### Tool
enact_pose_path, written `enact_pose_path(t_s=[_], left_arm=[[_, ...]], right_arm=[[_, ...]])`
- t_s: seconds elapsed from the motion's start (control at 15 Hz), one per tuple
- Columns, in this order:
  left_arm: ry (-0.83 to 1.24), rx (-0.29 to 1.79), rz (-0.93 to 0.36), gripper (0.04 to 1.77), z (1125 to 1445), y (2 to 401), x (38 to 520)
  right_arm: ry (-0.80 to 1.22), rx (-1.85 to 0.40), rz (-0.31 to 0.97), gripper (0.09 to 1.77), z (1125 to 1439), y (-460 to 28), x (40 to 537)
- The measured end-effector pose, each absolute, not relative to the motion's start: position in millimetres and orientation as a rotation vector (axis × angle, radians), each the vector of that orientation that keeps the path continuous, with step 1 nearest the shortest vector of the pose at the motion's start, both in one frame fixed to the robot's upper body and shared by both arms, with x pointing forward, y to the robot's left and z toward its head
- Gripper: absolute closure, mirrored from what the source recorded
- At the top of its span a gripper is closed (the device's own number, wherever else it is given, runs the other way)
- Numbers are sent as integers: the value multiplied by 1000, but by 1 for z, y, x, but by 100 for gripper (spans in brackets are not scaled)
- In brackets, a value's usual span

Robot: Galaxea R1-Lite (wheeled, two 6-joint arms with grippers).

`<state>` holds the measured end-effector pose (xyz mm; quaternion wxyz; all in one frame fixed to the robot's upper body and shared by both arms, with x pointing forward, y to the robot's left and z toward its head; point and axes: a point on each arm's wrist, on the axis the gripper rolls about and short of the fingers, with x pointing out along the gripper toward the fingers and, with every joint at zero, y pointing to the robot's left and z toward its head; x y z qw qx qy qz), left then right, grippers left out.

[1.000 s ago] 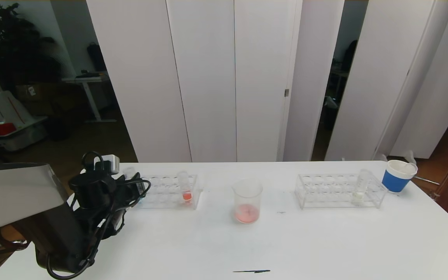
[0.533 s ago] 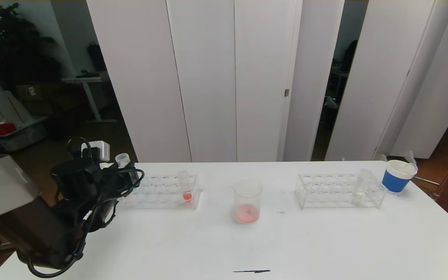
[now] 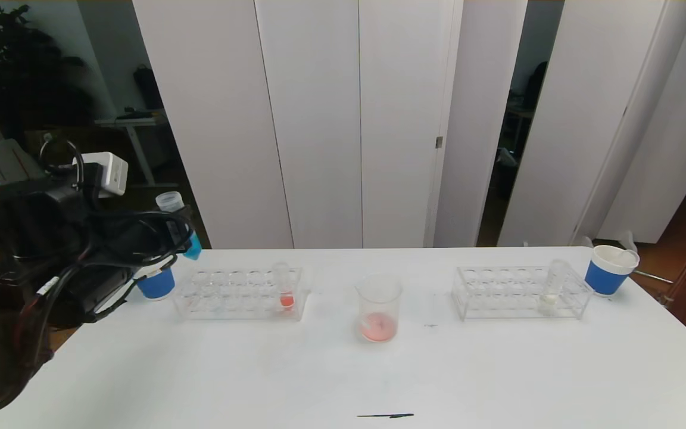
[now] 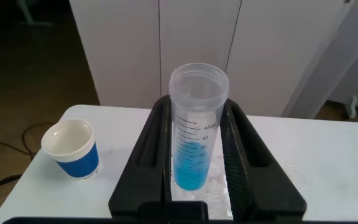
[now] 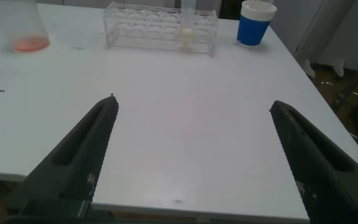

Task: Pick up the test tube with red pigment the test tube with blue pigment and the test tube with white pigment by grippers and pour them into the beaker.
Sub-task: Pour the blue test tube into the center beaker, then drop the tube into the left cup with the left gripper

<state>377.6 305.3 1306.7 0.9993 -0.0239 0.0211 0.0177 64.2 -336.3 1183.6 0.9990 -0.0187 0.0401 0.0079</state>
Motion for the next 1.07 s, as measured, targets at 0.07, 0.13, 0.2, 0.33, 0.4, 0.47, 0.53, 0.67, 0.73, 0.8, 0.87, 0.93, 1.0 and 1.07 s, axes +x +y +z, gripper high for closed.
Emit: enact_pose_path(t_s=[0.07, 0.13, 0.2, 0.33, 0.4, 0.47, 0.53, 0.67, 0.73, 0.8, 0.87, 0.93, 1.0, 1.07], left_arm=[[41, -51, -7, 124, 1322, 302, 369], [40, -53, -61, 124, 1335, 298, 360], [25, -55, -127, 124, 1348, 293, 352], [-19, -54, -263, 124, 1364, 279, 336], [-28, -55, -313, 124, 1367, 272, 330], [-30, -55, -362, 124, 1368, 264, 325], [-24, -54, -416, 124, 1368, 256, 321], [-5, -50, -571, 124, 1364, 244, 314], [7, -48, -641, 124, 1361, 240, 312], [18, -46, -702, 124, 1357, 236, 310], [29, -42, -745, 124, 1354, 232, 309], [39, -29, -769, 124, 1350, 227, 309], [42, -6, -787, 124, 1346, 222, 311], [41, 18, -802, 124, 1343, 217, 313]], right_arm=[[80, -38, 17, 11, 1184, -336, 64], [81, -37, 17, 11, 1184, -336, 64], [81, -37, 17, 11, 1184, -336, 64], [81, -38, 16, 11, 1184, -336, 64], [81, -37, 17, 11, 1184, -336, 64], [81, -37, 17, 11, 1184, -336, 64], [81, -37, 16, 11, 1184, -336, 64], [81, -37, 16, 11, 1184, -336, 64], [81, -37, 16, 11, 1184, -336, 64], [80, -37, 16, 11, 1184, -336, 64], [80, -37, 16, 11, 1184, -336, 64], [80, -38, 16, 11, 1184, -336, 64], [80, -37, 16, 11, 1184, -336, 64], [80, -37, 16, 11, 1184, -336, 64]])
